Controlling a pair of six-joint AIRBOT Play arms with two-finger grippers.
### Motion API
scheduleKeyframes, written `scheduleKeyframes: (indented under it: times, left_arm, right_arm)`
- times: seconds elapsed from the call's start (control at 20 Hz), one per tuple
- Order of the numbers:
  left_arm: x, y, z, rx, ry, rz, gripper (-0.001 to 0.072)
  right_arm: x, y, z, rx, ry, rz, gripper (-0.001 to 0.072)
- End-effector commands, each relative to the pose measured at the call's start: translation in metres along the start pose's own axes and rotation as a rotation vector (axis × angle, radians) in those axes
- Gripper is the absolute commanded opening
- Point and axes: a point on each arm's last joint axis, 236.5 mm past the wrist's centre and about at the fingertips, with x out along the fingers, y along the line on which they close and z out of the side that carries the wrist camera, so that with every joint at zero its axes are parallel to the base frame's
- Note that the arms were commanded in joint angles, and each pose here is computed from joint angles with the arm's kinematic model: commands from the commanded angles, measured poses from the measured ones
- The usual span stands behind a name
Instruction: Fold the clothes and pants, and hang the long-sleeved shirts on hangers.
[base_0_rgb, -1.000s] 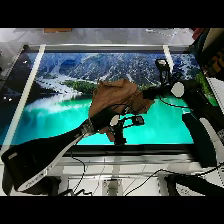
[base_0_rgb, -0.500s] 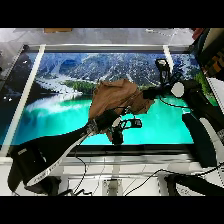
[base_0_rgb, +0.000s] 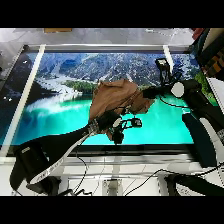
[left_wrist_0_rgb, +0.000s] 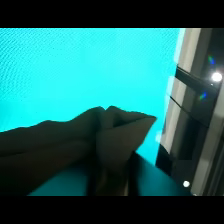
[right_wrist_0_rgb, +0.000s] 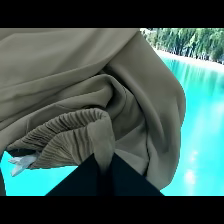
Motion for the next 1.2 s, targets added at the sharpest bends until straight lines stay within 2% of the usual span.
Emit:
scheduleKeyframes:
  times: [0.0, 0.05, 0.25, 0.4, 0.5, 0.6, 0.75, 0.9, 0.95, 1.15]
  left_arm:
    - [0.009, -0.001, -0.003, -0.004, 0.014, -0.011, 0.0039]
    - [0.011, -0.001, -0.004, -0.005, 0.018, -0.013, 0.0013]
    - [-0.003, 0.012, -0.006, -0.005, 0.016, 0.04, 0.0012]
    - [-0.044, 0.069, -0.02, -0.13, 0.009, 0.22, 0.0012]
    - [-0.091, 0.121, -0.029, -0.244, -0.105, 0.339, 0.0011]
    - [-0.153, 0.18, -0.054, -0.426, -0.262, 0.484, 0.001]
    - [-0.257, 0.258, -0.139, -0.757, -0.479, 0.718, 0.001]
    - [-0.344, 0.294, -0.242, -1.247, -0.776, 0.854, 0.0008]
    - [-0.363, 0.296, -0.273, -1.338, -0.827, 0.89, 0.0008]
    - [-0.397, 0.281, -0.36, -1.467, -0.789, 1.013, 0.0009]
  right_arm:
    - [0.0, 0.0, 0.002, 0.001, -0.01, 0.0, 0.0036]
    - [0.0, 0.0, 0.002, 0.001, -0.01, 0.0, 0.0036]
    - [-0.001, -0.004, 0.011, -0.013, -0.047, -0.018, 0.0036]
    - [-0.005, -0.013, 0.037, -0.031, -0.156, -0.054, 0.0036]
    - [-0.011, -0.025, 0.054, 0.012, -0.219, -0.068, 0.0035]
    - [-0.024, -0.051, 0.071, 0.12, -0.272, -0.095, 0.0035]
    - [-0.058, -0.1, 0.1, 0.2, -0.37, -0.161, 0.0034]
    - [-0.104, -0.154, 0.126, 0.279, -0.47, -0.242, 0.0033]
    - [-0.118, -0.17, 0.129, 0.298, -0.49, -0.267, 0.0033]
    - [-0.158, -0.226, 0.111, 0.382, -0.45, -0.368, 0.0033]
